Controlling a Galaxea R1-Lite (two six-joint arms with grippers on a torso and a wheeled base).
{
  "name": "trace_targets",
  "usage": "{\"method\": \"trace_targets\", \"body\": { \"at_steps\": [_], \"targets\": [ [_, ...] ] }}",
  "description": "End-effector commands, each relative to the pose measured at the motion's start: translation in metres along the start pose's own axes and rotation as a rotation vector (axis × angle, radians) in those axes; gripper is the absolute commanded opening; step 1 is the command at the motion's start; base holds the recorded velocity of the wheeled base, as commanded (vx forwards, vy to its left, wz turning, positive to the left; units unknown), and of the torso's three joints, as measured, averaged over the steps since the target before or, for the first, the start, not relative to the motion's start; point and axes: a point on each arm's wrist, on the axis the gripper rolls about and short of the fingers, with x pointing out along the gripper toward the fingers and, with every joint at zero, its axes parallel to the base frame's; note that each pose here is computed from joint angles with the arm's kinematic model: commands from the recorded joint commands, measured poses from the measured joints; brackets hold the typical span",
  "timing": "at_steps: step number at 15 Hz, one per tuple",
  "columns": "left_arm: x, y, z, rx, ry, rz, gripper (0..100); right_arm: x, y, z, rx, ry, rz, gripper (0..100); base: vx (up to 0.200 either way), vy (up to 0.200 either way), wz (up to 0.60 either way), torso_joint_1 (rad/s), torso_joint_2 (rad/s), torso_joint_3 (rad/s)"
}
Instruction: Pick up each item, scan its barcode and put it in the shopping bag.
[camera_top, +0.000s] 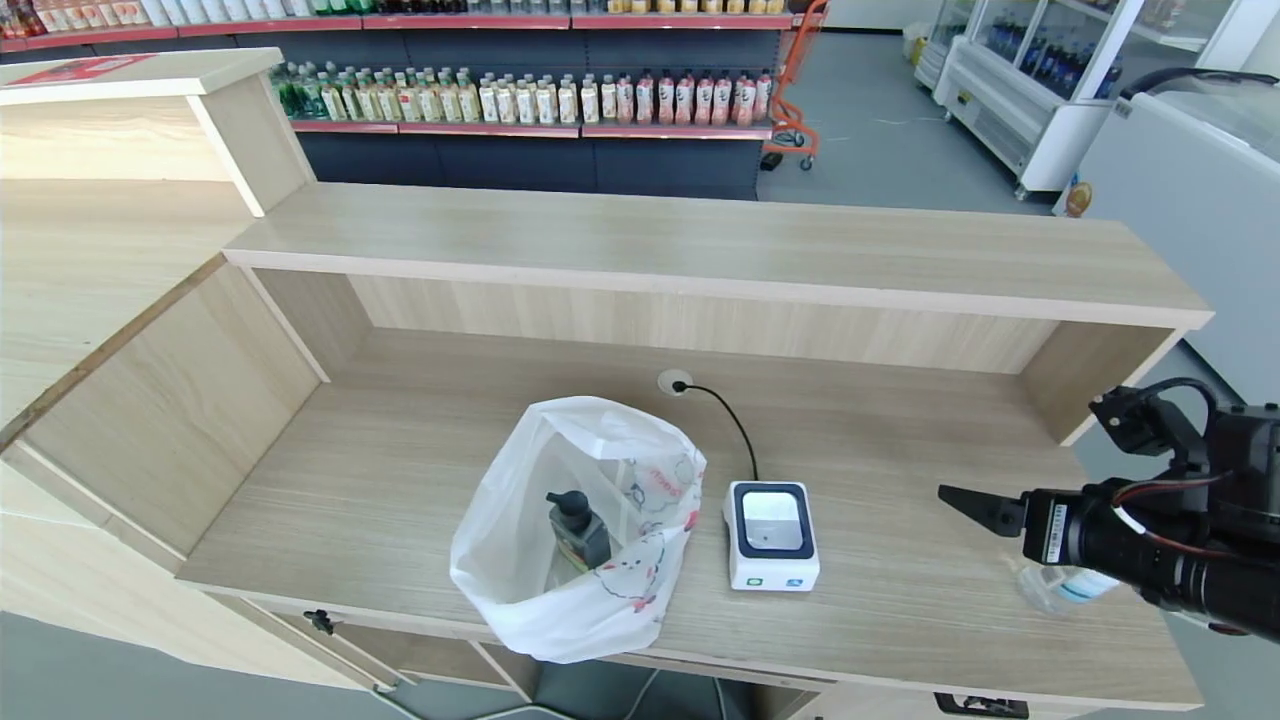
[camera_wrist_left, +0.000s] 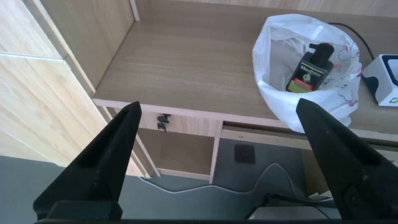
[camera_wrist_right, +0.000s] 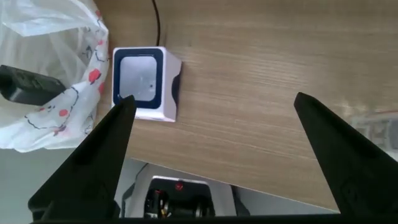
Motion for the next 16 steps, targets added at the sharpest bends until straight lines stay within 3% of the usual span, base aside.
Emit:
{"method": "trace_targets", "body": {
  "at_steps": [1, 9, 16],
  "targets": [
    [0.000, 0.000, 0.000, 0.000, 0.000, 0.000, 100, -0.012, 0.001, 0.000, -0.030, -0.018, -0.001, 100, 0.000, -0.200, 0.00, 0.002, 0.00, -0.002],
    [0.000, 0.000, 0.000, 0.000, 0.000, 0.000, 100, -0.025, 0.001, -0.021, -0.039, 0.036, -0.001, 100, 0.000, -0.200, 0.00, 0.001, 0.00, 0.002],
    [0.000, 0.000, 0.000, 0.000, 0.000, 0.000, 100, -0.056, -0.007, -0.074, -0.134, 0.209, -0.158, 100, 0.000, 0.000, 0.00, 0.000, 0.00, 0.000]
  ]
}}
